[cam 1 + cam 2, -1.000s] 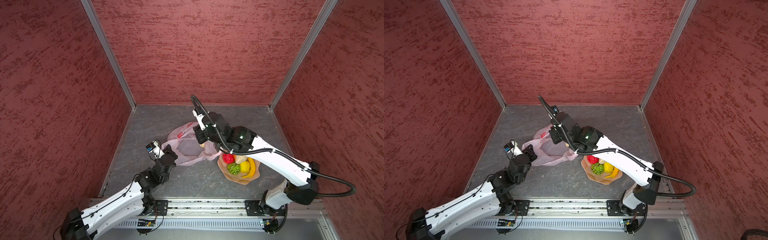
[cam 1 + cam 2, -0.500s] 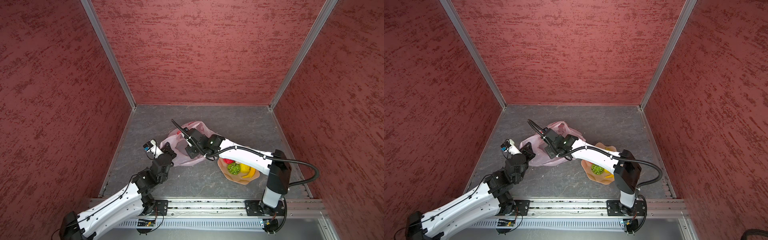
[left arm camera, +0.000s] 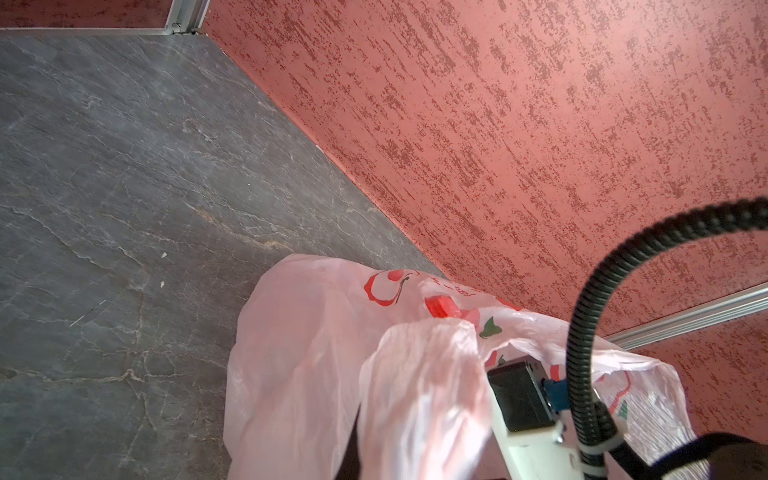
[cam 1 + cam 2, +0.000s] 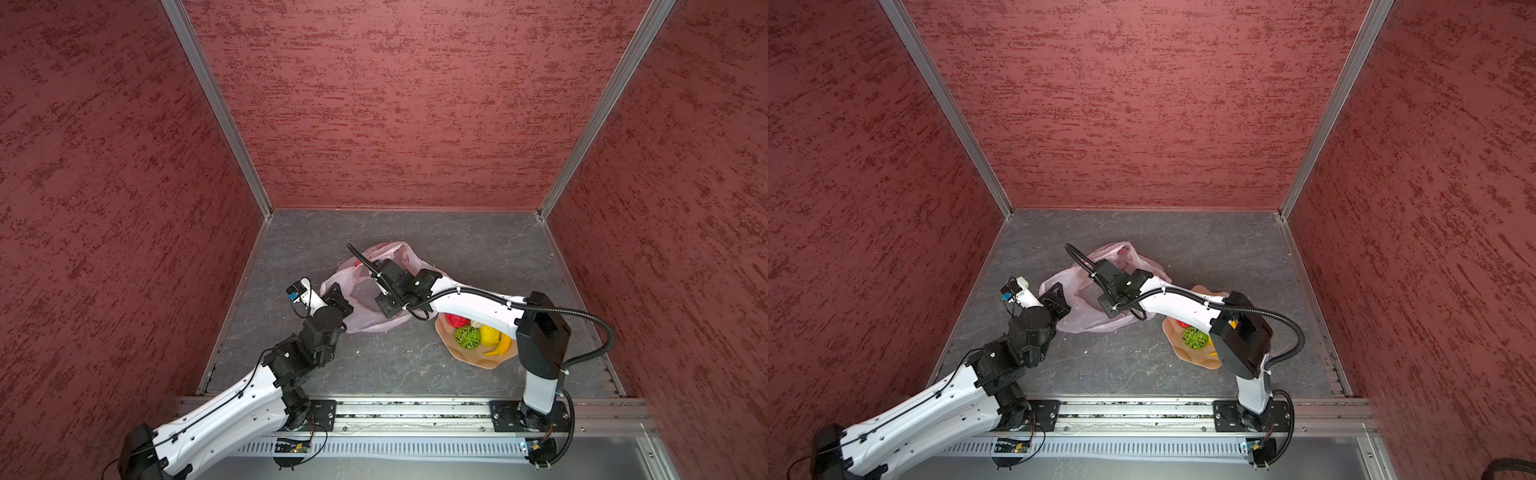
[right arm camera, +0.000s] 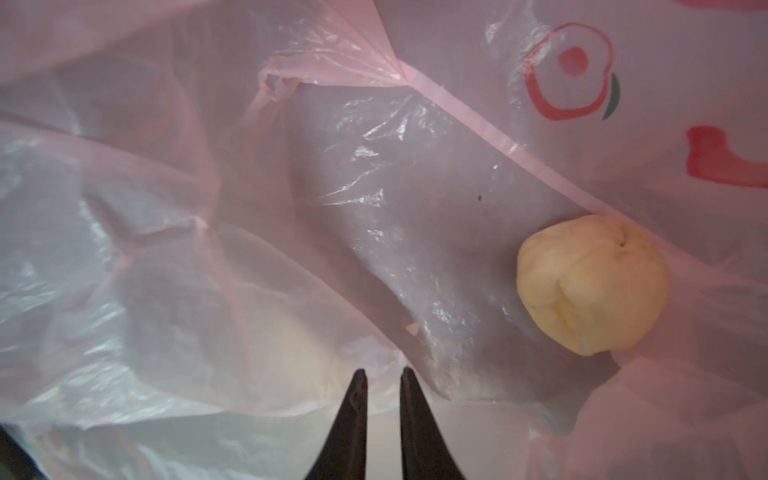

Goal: Take the fake fruits out of the plastic bag
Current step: 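Close the right gripper on the small yellow fruit inside the bag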

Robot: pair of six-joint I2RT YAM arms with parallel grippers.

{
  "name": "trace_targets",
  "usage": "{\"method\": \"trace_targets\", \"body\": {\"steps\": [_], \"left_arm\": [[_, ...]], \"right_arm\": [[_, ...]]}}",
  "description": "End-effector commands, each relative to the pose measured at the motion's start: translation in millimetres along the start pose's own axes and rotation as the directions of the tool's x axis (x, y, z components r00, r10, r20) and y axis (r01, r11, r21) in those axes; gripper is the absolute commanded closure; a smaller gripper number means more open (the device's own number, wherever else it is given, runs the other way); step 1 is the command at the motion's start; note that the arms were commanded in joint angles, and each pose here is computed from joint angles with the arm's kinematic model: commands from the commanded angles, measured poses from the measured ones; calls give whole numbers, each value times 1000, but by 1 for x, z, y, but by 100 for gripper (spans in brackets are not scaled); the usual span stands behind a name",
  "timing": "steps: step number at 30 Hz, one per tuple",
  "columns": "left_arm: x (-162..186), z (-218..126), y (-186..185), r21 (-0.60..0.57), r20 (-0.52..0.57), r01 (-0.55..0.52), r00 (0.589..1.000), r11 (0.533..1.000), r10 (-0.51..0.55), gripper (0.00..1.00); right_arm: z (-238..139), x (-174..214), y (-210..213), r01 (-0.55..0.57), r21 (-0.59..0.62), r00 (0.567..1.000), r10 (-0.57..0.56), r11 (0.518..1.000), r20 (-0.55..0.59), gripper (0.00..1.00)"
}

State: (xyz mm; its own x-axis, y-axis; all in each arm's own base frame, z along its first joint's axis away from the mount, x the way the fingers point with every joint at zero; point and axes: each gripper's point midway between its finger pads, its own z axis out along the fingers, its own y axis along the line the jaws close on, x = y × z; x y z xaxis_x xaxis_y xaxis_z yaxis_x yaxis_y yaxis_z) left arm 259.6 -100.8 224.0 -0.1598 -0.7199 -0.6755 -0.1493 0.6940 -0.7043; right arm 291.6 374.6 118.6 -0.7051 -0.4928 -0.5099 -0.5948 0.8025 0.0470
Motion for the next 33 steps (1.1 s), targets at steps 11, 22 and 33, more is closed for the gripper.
{"method": "trace_targets", "body": {"steps": [11, 22, 33], "left_arm": [[4, -12, -5, 41, -34, 14, 999, 999, -13, 100], [17, -17, -3, 59, -80, 8, 997, 998, -3, 100], [25, -18, -11, 95, -106, -20, 994, 995, 30, 100]], "right_arm": [[21, -32, -48, -230, 217, 968, 200, 949, 150, 67], [12, -40, -67, -272, 246, 949, 216, 931, 229, 51], [18, -32, -87, -356, 263, 919, 285, 897, 272, 39]]}}
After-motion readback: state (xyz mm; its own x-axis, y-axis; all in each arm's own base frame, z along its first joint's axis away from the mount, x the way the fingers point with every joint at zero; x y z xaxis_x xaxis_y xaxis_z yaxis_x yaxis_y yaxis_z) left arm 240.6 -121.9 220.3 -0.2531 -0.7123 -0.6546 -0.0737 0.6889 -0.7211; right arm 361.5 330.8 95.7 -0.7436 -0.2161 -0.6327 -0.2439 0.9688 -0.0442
